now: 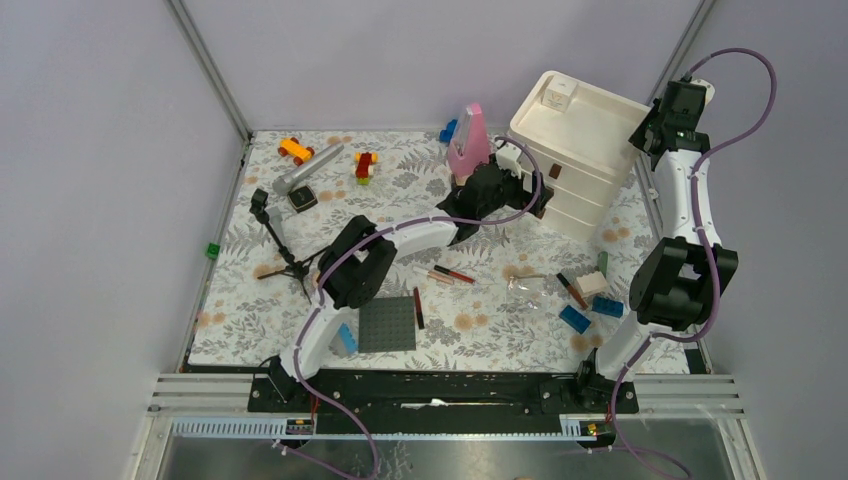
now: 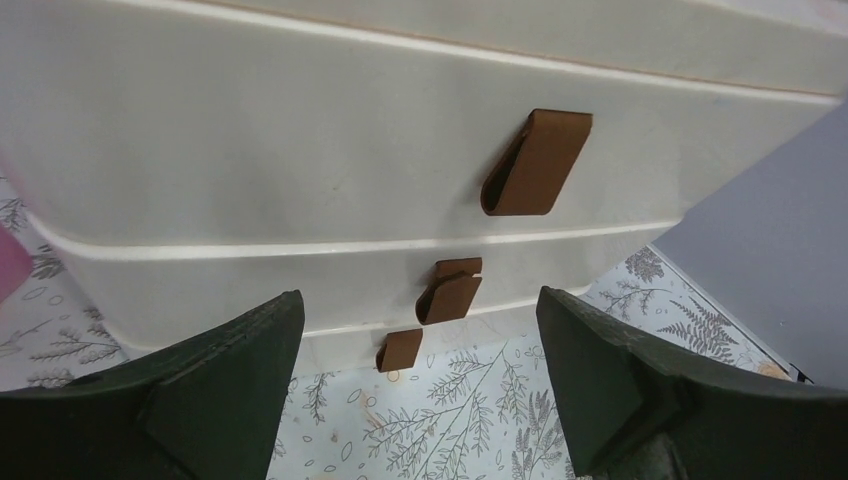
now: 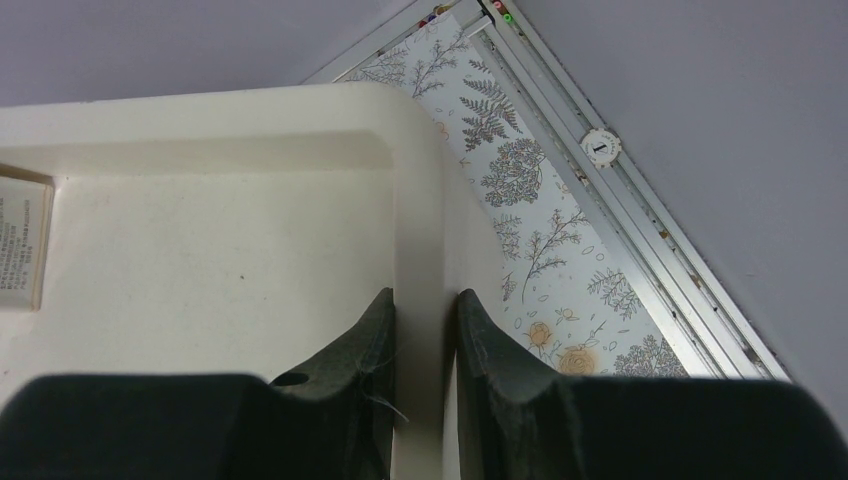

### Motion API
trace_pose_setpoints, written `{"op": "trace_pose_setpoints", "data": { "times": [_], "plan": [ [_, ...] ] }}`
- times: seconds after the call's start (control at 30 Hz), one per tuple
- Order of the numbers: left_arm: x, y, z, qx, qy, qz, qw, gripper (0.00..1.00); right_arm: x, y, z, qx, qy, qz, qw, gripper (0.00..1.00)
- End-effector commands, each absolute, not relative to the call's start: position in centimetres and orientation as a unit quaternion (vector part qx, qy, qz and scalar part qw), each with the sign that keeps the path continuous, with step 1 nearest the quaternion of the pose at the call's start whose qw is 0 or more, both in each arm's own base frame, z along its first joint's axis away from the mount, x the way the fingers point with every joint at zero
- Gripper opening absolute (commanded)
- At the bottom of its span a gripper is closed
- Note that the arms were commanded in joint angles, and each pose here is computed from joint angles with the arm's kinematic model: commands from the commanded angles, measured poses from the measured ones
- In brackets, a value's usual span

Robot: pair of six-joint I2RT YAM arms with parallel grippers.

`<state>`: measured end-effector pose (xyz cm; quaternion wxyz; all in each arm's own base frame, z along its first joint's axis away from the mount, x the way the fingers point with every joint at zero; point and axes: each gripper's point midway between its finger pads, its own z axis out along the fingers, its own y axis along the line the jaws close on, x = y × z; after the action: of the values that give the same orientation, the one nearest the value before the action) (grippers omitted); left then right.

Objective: Organize the makeup
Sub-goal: Close the drawer in the storage box, then open the drawer in the storage box.

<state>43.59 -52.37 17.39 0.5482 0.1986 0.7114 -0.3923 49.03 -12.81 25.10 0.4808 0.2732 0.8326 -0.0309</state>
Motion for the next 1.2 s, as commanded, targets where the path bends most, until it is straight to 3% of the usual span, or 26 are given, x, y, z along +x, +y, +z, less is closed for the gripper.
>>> {"op": "trace_pose_setpoints", "data": {
  "times": [0.0,0.33,0.67,1.0,1.17],
  "plan": [
    [44.0,-53.8,17.9,0.203,0.705,-0.412,0.541,0.92,48.2,-6.8,22.7,0.256,0.864,0.082,0.425,0.00],
    [45.2,-55.4,15.9,0.197,0.720,-0.413,0.522,0.86,48.2,-6.8,22.8,0.255,0.864,0.084,0.426,0.00],
    [45.1,-56.0,17.2,0.186,0.708,-0.437,0.523,0.67,48.2,-6.8,22.5,0.254,0.866,0.083,0.423,0.00],
    [44.0,-56.3,18.4,0.177,0.697,-0.473,0.510,0.40,48.2,-6.8,21.8,0.254,0.868,0.083,0.418,0.00],
    [43.9,-56.5,18.7,0.173,0.694,-0.481,0.506,0.51,48.3,-6.7,21.8,0.254,0.868,0.086,0.418,0.00]
  ]
}}
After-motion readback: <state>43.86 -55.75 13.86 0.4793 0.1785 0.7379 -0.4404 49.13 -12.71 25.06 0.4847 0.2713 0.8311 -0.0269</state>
